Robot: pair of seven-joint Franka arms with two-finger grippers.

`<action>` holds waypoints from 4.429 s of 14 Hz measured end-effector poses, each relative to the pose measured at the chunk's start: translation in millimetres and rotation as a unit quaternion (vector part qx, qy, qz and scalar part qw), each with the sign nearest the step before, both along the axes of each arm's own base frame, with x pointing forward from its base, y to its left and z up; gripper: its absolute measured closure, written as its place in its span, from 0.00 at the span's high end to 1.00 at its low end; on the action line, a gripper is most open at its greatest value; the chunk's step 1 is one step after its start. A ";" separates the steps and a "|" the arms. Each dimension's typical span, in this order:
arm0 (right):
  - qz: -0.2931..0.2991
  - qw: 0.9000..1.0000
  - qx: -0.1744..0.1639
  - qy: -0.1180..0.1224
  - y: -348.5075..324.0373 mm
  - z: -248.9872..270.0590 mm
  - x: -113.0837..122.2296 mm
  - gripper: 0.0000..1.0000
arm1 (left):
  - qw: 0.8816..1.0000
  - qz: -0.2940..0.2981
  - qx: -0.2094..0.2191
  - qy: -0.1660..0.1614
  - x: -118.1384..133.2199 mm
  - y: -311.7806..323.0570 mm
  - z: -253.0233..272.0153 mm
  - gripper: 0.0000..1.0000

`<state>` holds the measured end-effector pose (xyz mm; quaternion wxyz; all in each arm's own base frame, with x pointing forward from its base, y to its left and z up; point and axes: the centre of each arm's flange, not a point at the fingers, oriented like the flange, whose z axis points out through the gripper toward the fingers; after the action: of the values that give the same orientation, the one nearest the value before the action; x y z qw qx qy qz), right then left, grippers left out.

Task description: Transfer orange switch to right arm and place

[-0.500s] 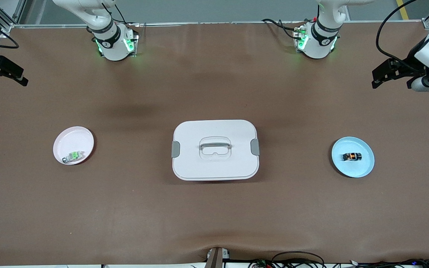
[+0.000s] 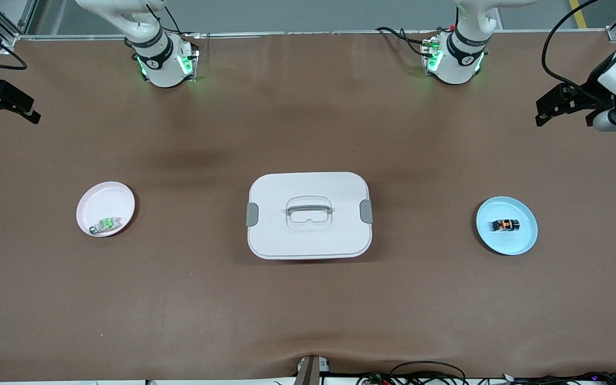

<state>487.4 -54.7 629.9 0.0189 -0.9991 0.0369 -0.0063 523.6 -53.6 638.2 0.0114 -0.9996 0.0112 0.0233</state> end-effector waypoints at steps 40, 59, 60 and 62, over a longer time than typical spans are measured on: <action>0.001 1.000 0.000 0.003 0.6 -2.7 1.8 1.00 | 1.000 -0.022 -0.013 0.004 83.2 104.9 -418.7 1.00; 0.001 1.000 0.000 0.003 0.6 -2.9 1.9 1.00 | 1.000 -0.013 -0.011 0.005 85.1 123.3 -445.2 0.89; 0.001 1.000 0.000 0.003 0.6 -2.9 1.9 1.00 | 1.000 -0.013 -0.012 0.006 85.6 123.4 -447.5 0.89; 0.001 1.000 0.000 0.003 0.6 -2.9 1.9 1.00 | 1.000 -0.013 -0.013 0.005 85.9 123.7 -454.3 0.75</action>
<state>489.3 -54.0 627.0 0.0188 -0.9992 0.0363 -0.0029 609.4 70.1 183.9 -0.0009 -0.9993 0.0241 0.0285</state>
